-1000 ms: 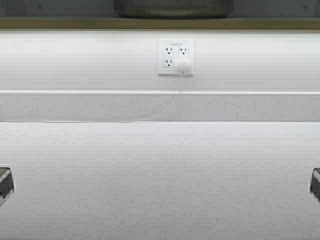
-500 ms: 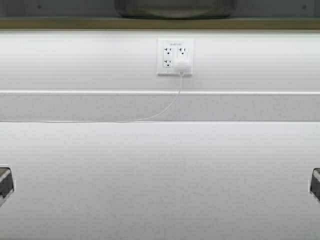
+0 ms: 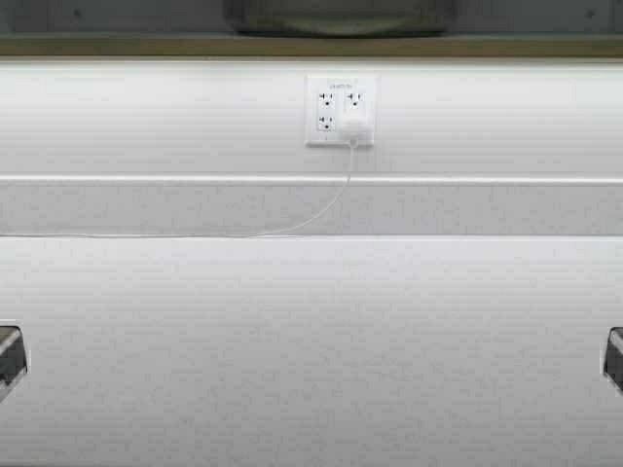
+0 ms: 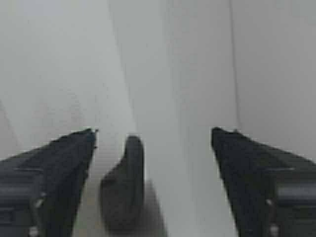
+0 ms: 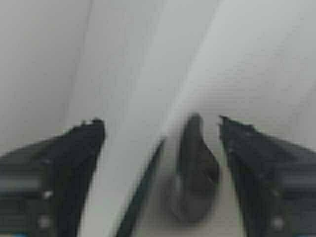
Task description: Open the cabinet, put the pot inside, then close it
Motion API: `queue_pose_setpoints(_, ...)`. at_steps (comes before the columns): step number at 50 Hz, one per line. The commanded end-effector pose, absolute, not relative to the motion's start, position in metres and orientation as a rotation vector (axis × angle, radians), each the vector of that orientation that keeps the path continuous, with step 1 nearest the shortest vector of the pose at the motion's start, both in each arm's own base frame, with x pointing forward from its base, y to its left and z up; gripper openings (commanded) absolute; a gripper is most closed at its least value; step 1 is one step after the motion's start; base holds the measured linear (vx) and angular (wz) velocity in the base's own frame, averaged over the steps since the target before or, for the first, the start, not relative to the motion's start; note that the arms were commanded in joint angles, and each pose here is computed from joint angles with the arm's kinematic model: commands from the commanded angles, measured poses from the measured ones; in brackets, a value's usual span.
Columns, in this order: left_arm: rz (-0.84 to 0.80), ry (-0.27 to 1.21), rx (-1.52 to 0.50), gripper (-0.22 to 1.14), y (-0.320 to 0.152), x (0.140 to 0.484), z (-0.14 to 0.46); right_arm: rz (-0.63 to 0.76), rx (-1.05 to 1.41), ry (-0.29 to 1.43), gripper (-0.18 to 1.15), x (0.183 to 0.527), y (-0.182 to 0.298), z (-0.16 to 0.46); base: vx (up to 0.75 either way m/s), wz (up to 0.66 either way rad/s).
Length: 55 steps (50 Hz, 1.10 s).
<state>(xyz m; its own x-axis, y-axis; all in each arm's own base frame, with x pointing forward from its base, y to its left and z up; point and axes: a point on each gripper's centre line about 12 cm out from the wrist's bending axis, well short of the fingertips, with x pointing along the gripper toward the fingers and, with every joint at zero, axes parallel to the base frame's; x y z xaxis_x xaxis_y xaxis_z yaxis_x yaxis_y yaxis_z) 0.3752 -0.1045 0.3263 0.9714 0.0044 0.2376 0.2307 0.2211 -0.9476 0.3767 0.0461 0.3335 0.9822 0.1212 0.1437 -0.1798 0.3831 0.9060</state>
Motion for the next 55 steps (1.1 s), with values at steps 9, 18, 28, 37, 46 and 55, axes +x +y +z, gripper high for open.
queue_pose_setpoints(9, -0.156, 0.017, -0.899, -0.15, -0.106, 0.336, 0.297, 0.176, 0.499, 0.222, -0.07, 0.329, 0.067, 0.328, -0.02, 0.0)
queue_pose_setpoints(18, -0.216, 0.084, -0.513, 0.1, -0.124, 0.324, 0.29, 0.211, 0.289, 0.269, 0.12, 0.316, 0.075, 0.308, -0.05, -0.01)
queue_pose_setpoints(28, -0.238, 0.137, -0.476, 0.03, -0.13, 0.316, 0.288, 0.229, 0.265, 0.295, 0.07, 0.317, 0.081, 0.297, -0.1, -0.02)
queue_pose_setpoints(37, -0.256, 0.185, -0.385, 0.04, -0.131, 0.31, 0.279, 0.252, 0.188, 0.317, 0.07, 0.313, 0.087, 0.288, -0.14, -0.05)
queue_pose_setpoints(46, -0.266, 0.201, -0.328, 0.04, -0.131, 0.308, 0.277, 0.261, 0.143, 0.338, 0.07, 0.309, 0.09, 0.284, -0.19, -0.07)
queue_pose_setpoints(55, -0.269, 0.203, -0.267, 0.04, -0.13, 0.309, 0.274, 0.249, 0.131, 0.346, 0.07, 0.311, 0.089, 0.289, -0.19, -0.09)
